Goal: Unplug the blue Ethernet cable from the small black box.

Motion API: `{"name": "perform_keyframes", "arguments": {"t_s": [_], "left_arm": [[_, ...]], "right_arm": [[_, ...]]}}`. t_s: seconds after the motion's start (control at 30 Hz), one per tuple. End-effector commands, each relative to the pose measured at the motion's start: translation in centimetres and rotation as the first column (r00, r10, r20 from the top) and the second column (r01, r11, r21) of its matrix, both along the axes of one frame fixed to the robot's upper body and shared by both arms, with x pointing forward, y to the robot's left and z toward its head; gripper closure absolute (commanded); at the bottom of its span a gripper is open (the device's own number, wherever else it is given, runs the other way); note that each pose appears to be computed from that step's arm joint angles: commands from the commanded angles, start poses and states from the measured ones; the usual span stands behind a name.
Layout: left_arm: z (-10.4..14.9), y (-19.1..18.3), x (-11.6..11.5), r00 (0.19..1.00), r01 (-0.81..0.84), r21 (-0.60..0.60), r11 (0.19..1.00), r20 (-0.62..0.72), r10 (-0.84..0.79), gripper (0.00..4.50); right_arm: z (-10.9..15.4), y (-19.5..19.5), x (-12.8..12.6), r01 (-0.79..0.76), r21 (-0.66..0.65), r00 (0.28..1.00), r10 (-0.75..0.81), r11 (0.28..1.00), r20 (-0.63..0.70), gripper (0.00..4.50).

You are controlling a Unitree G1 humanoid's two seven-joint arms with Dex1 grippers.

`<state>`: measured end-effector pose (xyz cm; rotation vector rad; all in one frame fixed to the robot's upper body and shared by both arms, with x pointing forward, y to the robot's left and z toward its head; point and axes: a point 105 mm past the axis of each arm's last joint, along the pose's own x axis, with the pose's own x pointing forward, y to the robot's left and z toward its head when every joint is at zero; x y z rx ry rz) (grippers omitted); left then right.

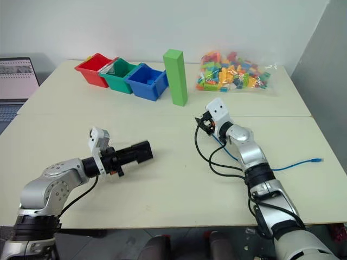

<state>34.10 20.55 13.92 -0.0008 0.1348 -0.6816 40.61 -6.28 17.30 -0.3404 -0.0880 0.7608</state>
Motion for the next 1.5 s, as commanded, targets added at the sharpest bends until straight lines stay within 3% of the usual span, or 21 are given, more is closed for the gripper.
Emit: {"name": "perform_keyframes", "arguments": {"t_s": [0.03,0.1,0.2,0.33,0.5,0.53,0.57,0.93,1.1,1.3,1.5], "left_arm": [[2.4,3.6,3.2,0.937,-0.285,0.093,0.954,0.238,0.257,3.71],[2.4,4.5,4.4,0.903,-0.356,0.119,0.927,0.299,0.308,3.71],[1.6,5.1,5.6,0.878,-0.408,0.114,0.906,0.322,0.355,3.71],[0.5,5.7,6.6,0.851,-0.461,0.119,0.879,0.339,0.401,3.71],[-2.0,6.8,6.3,0.859,-0.482,0.084,0.872,0.242,0.452,3.71],[-2.3,7.0,6.1,0.863,-0.478,0.08,0.875,0.229,0.45,3.0],[-2.5,7.0,6.0,0.867,-0.472,0.076,0.878,0.221,0.447,2.95],[-2.5,8.0,3.9,0.866,-0.479,0.094,0.873,0.213,0.453,0.39],[-1.7,8.3,1.0,0.879,-0.465,0.154,0.872,0.196,0.435,0.39],[1.2,9.0,-2.2,0.914,-0.398,0.276,0.875,0.205,0.351,0.39],[3.8,10.2,-4.5,0.953,-0.297,0.304,0.905,0.155,0.261,0.39]], "right_arm": [[1.9,2.6,-5.4,-0.294,-0.023,0.956,0.293,0.956,-0.029,0.23],[2.0,3.3,-8.2,-0.398,-0.031,0.915,0.395,0.917,-0.079,0.23],[2.3,3.5,-9.6,-0.418,-0.046,0.905,0.411,0.907,-0.108,0.23],[2.3,3.7,-10.1,-0.406,-0.061,0.909,0.396,0.912,-0.129,0.23],[2.3,3.6,-10.1,-0.38,-0.068,0.919,0.368,0.923,-0.139,0.23],[2.3,3.6,-10.1,-0.376,-0.065,0.921,0.364,0.924,-0.142,0.14],[2.3,3.6,-10.1,-0.373,-0.065,0.921,0.362,0.925,-0.143,0.14],[2.1,3.4,-9.9,-0.354,-0.064,0.928,0.342,0.933,-0.15,0.14],[1.4,1.7,-9.7,-0.31,-0.078,0.942,0.296,0.947,-0.158,0.14],[1.2,-2.0,-10.2,-0.266,-0.064,0.959,0.257,0.962,-0.123,0.14],[1.1,-6.2,-10.4,-0.232,-0.066,0.963,0.22,0.97,-0.159,0.14]]}}
